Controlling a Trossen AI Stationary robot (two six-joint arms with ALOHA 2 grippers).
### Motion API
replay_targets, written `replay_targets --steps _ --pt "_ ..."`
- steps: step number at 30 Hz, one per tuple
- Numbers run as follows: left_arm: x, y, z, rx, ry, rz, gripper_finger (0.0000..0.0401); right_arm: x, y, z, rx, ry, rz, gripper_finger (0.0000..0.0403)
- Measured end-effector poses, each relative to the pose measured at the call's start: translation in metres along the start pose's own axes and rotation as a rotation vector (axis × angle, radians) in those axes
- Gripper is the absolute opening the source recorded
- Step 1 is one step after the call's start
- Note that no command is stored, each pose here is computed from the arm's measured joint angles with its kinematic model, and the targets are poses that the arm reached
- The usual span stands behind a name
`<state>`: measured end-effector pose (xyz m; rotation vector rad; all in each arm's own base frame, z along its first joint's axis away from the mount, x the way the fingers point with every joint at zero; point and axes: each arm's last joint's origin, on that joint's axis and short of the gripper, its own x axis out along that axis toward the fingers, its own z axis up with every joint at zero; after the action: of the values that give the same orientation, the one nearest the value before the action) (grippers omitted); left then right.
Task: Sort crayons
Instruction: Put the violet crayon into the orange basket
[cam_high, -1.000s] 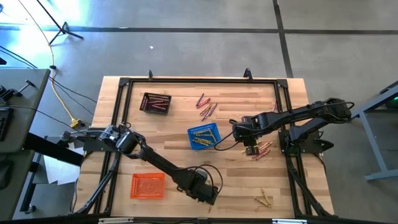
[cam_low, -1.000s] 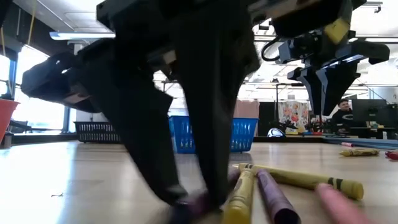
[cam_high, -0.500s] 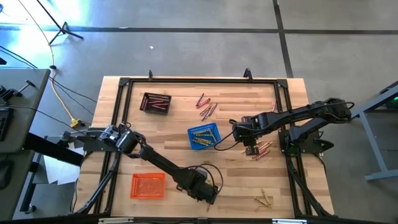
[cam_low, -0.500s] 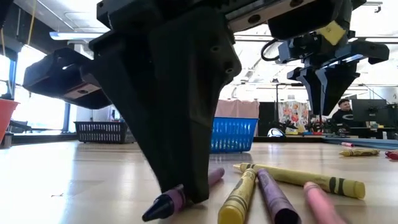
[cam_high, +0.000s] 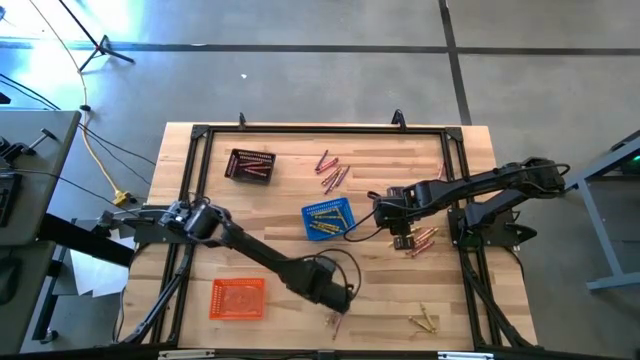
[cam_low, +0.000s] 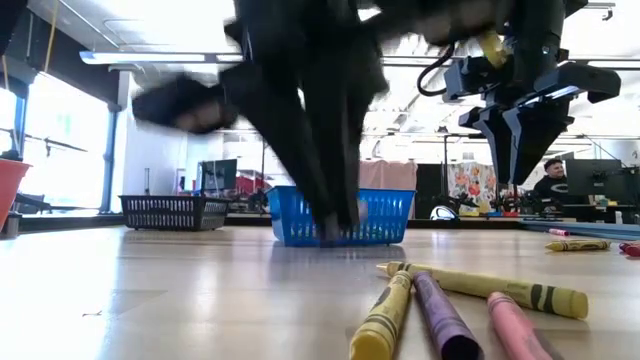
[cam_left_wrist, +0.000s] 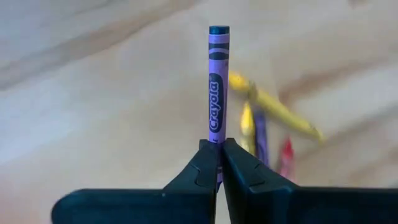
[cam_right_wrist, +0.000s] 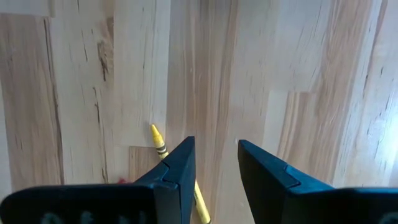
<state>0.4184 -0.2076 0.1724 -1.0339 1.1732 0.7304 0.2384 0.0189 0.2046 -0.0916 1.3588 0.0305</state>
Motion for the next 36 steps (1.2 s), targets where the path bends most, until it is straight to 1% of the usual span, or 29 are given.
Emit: replay_targets --steps 4,7,13,16,18,21,24,26,30,33,36 --pt "-0.031 0.011 -0.003 0.007 -0.001 0.069 0.0001 0.0 0.0 0.001 0.004 -0.008 0.0 0.0107" --pt "-0.061 0.023 -0.007 -0.014 -0.017 0.127 0.0001 0.0 0.0 0.001 0.03 -0.013 0.0 0.0107" --pt "-0.117 0.059 -0.04 -0.074 -0.054 0.281 0.0001 0.0 0.0 0.003 0.101 -0.028 0.002 0.0107" --pt "-0.134 0.074 -0.057 -0.138 -0.088 0.335 0.0001 0.0 0.0 0.004 0.134 -0.045 0.003 0.0107" --pt "-0.136 0.079 -0.069 -0.161 -0.083 0.344 0.0001 0.0 0.0 0.006 0.151 -0.062 0.005 0.0107" --pt "-0.136 0.083 -0.086 -0.152 -0.059 0.35 0.0001 0.0 0.0 0.009 0.169 -0.088 0.008 0.0107" --pt "-0.128 0.085 -0.095 -0.134 -0.058 0.38 0.0001 -0.001 0.0 0.011 0.185 -0.113 0.01 0.0107" --pt "-0.121 0.088 -0.1 -0.124 -0.07 0.398 0.0001 -0.001 0.0 0.013 0.186 -0.136 0.013 0.0107" --pt "-0.107 0.096 -0.102 -0.141 -0.091 0.437 0.0004 -0.001 0.0 0.017 0.188 -0.171 0.016 0.0107" --pt "-0.097 0.1 -0.102 -0.128 -0.095 0.45 0.0021 -0.002 0.0 0.018 0.19 -0.183 0.017 0.0107" --pt "-0.092 0.102 -0.102 -0.1 -0.09 0.454 0.0047 -0.002 0.0 0.018 0.219 -0.182 0.02 0.0107"
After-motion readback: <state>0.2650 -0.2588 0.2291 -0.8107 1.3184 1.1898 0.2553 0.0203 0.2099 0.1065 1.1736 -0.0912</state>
